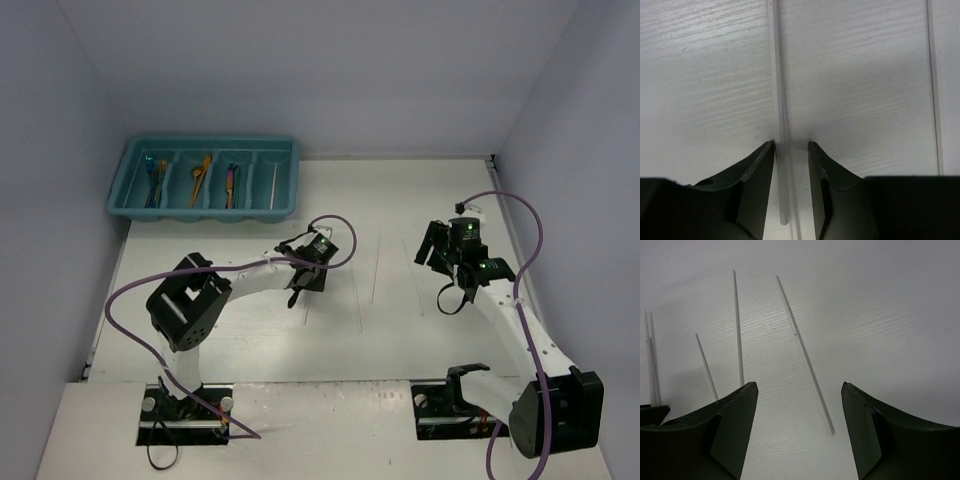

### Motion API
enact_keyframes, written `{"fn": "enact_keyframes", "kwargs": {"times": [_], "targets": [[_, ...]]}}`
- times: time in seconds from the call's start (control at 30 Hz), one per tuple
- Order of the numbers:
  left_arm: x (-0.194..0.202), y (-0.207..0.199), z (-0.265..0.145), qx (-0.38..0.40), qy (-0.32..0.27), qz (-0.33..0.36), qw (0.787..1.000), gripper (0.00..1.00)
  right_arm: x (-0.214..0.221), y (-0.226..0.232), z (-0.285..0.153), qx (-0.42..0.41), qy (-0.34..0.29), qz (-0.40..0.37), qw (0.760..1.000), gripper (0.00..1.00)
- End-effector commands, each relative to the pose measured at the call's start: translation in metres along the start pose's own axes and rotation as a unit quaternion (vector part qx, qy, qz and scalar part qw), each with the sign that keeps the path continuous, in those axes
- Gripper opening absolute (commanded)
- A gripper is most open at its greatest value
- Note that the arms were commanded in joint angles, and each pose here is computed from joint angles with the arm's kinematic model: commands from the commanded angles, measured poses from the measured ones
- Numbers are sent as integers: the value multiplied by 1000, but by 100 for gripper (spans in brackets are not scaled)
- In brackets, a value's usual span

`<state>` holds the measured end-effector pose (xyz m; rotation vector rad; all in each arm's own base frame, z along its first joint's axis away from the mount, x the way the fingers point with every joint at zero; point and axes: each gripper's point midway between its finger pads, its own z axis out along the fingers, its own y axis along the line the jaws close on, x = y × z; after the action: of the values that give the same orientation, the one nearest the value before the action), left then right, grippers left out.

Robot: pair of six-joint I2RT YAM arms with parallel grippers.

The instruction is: Sort the eating utensils into containers

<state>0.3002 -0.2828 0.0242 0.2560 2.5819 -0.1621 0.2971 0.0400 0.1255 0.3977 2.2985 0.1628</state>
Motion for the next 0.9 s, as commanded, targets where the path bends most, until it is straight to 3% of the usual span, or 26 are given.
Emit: {"fn": "enact_keyframes", "kwargs": {"times": [0.0, 0.37, 0.67, 0.87], "targets": [[17, 12, -4, -12, 22, -8, 1000, 29, -8, 0, 1, 1, -14, -4, 1000, 65], [1, 25, -35, -20, -5, -3, 1000, 29, -8, 0, 1, 1, -14, -5, 1000, 65], [-2, 15, -54, 20, -11, -16, 1000, 29, -9, 1, -1, -1, -18, -4, 1000, 65], [20, 15, -66, 38, 16, -23, 999, 29, -8, 0, -1, -1, -18, -3, 1000, 65]]}}
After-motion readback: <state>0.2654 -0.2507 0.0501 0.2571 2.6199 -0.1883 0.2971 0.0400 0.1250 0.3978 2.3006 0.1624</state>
